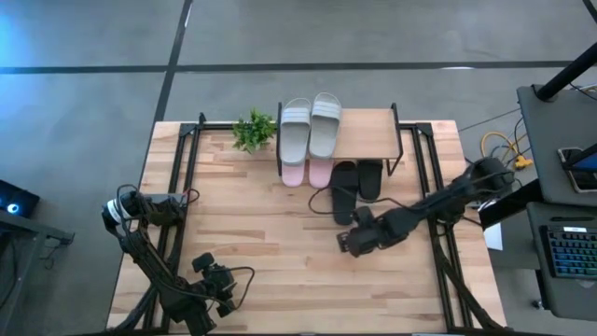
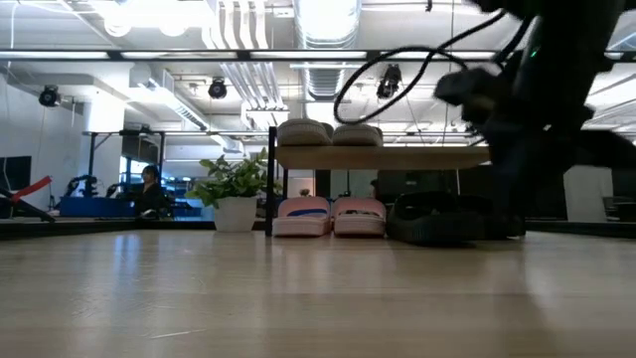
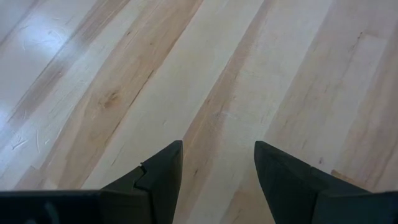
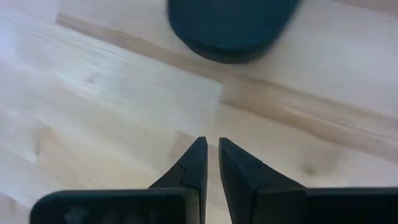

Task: Pick and place slides into the shelf
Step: Adjust the right black slides under the shelf

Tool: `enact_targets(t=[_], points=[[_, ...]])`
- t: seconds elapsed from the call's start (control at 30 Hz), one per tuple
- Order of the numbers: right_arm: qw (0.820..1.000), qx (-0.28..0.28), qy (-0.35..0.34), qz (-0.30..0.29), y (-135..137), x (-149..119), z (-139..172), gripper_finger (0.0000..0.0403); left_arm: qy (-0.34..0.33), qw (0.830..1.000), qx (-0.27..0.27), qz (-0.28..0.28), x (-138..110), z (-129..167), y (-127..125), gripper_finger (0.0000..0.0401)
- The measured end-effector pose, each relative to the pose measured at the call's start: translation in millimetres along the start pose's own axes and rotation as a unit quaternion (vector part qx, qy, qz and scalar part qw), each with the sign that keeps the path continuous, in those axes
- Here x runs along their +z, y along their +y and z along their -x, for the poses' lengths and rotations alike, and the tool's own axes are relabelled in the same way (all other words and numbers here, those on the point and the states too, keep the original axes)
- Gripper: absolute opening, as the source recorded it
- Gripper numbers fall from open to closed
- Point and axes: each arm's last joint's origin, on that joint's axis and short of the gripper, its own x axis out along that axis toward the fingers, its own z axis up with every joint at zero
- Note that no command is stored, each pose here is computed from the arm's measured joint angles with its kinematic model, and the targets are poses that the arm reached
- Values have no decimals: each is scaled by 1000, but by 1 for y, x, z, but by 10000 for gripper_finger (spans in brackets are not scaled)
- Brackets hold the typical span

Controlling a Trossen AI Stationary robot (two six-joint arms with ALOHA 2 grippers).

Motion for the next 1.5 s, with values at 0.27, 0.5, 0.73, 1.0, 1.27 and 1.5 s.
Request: enact_targets(t=[0.27, 0.5, 0.73, 1.0, 1.27, 1.5], points=[[998, -41, -17, 34, 19, 7, -45, 34, 0, 1000, 0, 0, 0, 0, 0, 184], [989, -92, -105, 53, 24, 37, -50, 33, 3, 1000, -7, 4, 0, 0, -1, 184], [982, -132, -123, 48, 11, 87, -58, 33, 2, 1000, -7, 5, 0, 0, -2, 184], [979, -133, -149, 48, 3, 135, -64, 34, 2, 1000, -8, 5, 0, 0, -2, 184], [981, -120, -114, 106, 17, 118, -48, 34, 3, 1000, -12, 9, 0, 0, -3, 184], [974, -173, -87, 113, 6, 63, -19, 34, 2, 1000, -10, 7, -1, -1, -2, 184]])
